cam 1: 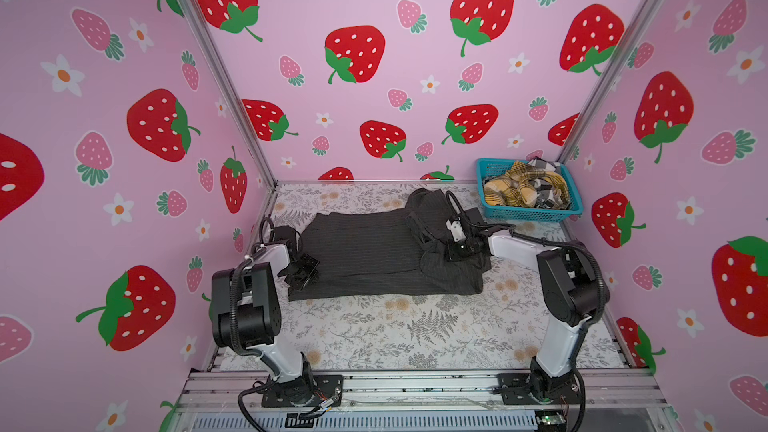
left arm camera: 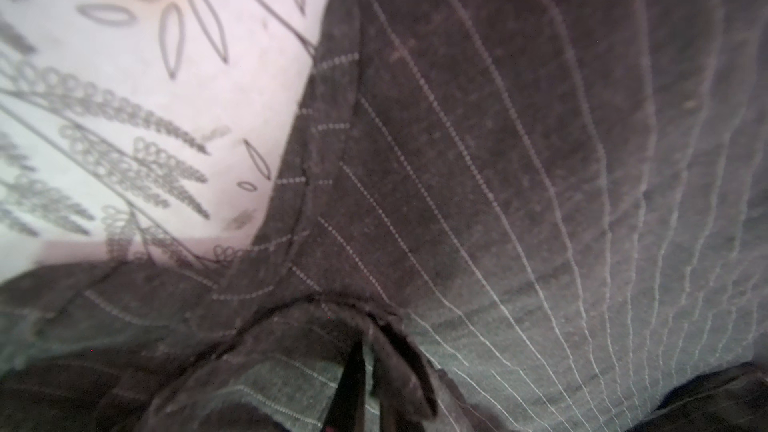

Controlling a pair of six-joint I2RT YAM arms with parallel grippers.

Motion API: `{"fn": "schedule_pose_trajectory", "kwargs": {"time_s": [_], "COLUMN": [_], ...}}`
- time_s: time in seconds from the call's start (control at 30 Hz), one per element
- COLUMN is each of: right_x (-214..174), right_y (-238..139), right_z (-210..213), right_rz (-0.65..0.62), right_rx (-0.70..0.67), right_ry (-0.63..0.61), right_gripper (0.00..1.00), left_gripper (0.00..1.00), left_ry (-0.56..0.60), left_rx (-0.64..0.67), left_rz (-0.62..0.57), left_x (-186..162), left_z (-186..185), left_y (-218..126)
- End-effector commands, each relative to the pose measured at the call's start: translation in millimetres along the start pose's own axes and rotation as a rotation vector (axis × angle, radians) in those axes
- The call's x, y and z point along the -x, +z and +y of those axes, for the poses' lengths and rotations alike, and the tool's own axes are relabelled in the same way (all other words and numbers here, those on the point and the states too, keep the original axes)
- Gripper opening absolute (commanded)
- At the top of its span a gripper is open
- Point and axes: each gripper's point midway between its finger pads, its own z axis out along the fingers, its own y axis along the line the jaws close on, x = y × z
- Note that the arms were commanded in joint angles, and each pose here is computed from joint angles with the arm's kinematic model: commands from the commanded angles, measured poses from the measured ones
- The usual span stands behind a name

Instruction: Fold and stack the long sleeve shirts

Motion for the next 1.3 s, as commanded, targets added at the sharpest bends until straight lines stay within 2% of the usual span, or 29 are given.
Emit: {"fn": "schedule_pose_trajectory", "kwargs": {"time_s": [0.0, 0.03, 0.13, 0.17, 0.3, 0.37, 0.47, 0.53, 0.67, 0.73, 0.87, 0.93, 1.07, 1.2, 1.23, 1.27], "right_x": [36.0, 32.4, 25.9, 18.7, 14.0, 14.7, 19.6, 21.5, 29.6, 38.7, 72.9, 79.3, 65.4, 54.7, 52.7, 54.0], "right_y": [-31.7, -32.6, -36.3, -35.2, -23.2, -14.7, -0.8, 7.3, 9.4, -2.7, -39.0, -39.7, -0.3, 30.0, 33.5, 33.5], "right_z": [-0.6, -2.8, -1.7, 1.8, 17.8, 15.1, 6.5, 5.1, 5.4, 4.8, 11.5, 13.3, 3.6, -12.5, -14.0, -14.8], "right_rz": [-0.1, -0.084, -0.088, -0.072, -0.053, -0.049, -0.035, -0.024, -0.027, -0.052, -0.174, -0.181, -0.08, -0.033, -0.027, -0.033], "right_rx": [-0.059, -0.071, -0.066, -0.044, -0.005, -0.017, -0.058, -0.065, -0.074, -0.104, -0.143, -0.143, -0.146, -0.189, -0.193, -0.199], "right_ry": [-0.033, -0.035, -0.04, -0.045, -0.105, -0.103, -0.109, -0.119, -0.131, -0.14, -0.168, -0.174, -0.176, -0.17, -0.17, -0.17], "right_gripper": [0.0, 0.03, 0.43, 0.51, 0.67, 0.69, 0.66, 0.55, 0.14, 0.02, 0.0, 0.0, 0.0, 0.0, 0.07, 0.17], "left_gripper": [0.11, 0.11, 0.11, 0.11, 0.1, 0.1, 0.1, 0.09, 0.09, 0.08, 0.08, 0.07, 0.07, 0.07, 0.09, 0.14], "left_ry": [-0.01, -0.01, -0.01, -0.009, -0.01, -0.01, -0.015, -0.017, -0.018, -0.016, -0.011, -0.01, -0.005, -0.001, -0.001, -0.002], "left_rx": [0.039, 0.038, 0.038, 0.038, 0.038, 0.042, 0.045, 0.046, 0.048, 0.057, 0.082, 0.088, 0.093, 0.095, 0.096, 0.09], "left_rz": [0.008, 0.009, 0.01, 0.01, 0.009, 0.01, 0.013, 0.014, 0.01, 0.005, -0.015, -0.014, -0.013, -0.013, -0.011, -0.008], "left_x": [-0.1, -0.4, -0.1, 0.1, 1.3, 1.4, 2.5, 2.5, 3.0, 4.1, 6.4, 6.0, 7.1, 7.4, 7.3, 7.3], "left_z": [11.2, 11.1, 11.0, 10.6, 10.4, 11.0, 11.8, 12.5, 13.4, 14.7, 19.0, 20.4, 19.7, 19.9, 20.0, 19.0], "left_y": [3.8, 3.7, 3.5, 3.1, 3.1, 4.3, 5.4, 5.9, 5.1, 4.8, 1.9, 1.5, 1.4, 1.3, 1.6, 2.2]}}
